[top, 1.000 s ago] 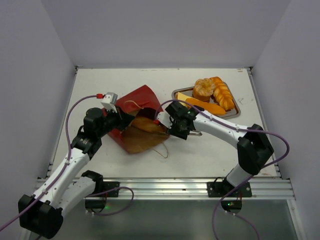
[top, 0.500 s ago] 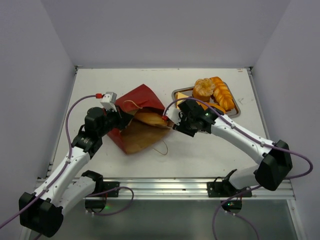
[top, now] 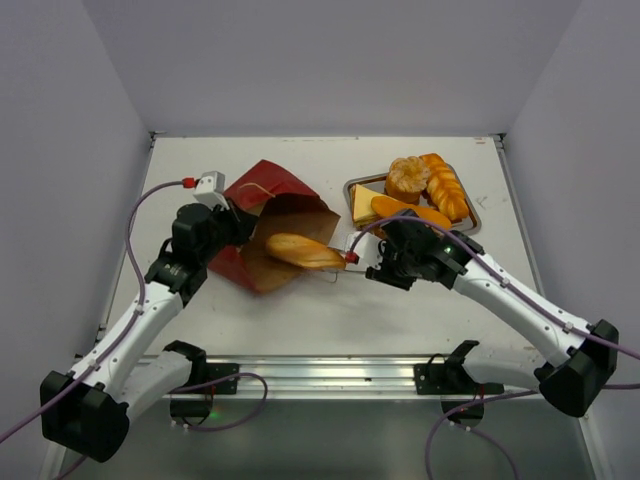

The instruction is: Take the fake bread out of the paper bag

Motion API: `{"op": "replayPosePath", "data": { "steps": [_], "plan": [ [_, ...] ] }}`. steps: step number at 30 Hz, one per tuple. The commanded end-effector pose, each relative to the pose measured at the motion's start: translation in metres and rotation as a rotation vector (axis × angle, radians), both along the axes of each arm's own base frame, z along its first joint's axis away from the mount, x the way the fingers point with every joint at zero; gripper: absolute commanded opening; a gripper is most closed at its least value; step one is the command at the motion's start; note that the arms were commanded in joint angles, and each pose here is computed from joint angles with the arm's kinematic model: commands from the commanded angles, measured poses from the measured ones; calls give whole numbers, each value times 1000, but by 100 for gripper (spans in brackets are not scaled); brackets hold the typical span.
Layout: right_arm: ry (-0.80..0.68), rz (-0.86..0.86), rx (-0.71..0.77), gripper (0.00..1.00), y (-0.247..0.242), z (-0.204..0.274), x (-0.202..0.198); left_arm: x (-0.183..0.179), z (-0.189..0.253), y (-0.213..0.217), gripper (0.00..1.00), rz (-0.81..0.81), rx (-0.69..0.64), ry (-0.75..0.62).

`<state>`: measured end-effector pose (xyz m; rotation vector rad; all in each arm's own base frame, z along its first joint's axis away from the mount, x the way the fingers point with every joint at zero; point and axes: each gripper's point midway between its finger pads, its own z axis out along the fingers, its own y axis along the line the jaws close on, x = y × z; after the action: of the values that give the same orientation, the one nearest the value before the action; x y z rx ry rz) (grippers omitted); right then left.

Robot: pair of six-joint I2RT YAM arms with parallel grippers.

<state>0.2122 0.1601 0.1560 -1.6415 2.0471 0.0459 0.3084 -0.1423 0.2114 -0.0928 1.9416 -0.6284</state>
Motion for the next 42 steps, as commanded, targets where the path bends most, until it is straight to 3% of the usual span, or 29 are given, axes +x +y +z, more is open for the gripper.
{"op": "replayPosePath", "data": {
  "steps": [1, 13, 21, 34, 42],
  "plan": [
    [-51, 19, 59, 0, -4, 17, -5, 16, 18, 14, 0, 97, -4, -27],
    [-149, -102, 157, 0, -54, 52, -19, 35, 17, 54, 0, 232, 61, 3],
    [-232, -342, 182, 0, -98, 65, -12, 39, 26, 66, 0, 237, 57, -3],
    [-228, -705, 244, 0, -164, 47, 54, 3, 56, 51, 0, 101, 32, -85],
    [-199, -757, 241, 0, -176, 18, 86, -15, 55, 45, 0, 48, 30, -95]
  ]
}}
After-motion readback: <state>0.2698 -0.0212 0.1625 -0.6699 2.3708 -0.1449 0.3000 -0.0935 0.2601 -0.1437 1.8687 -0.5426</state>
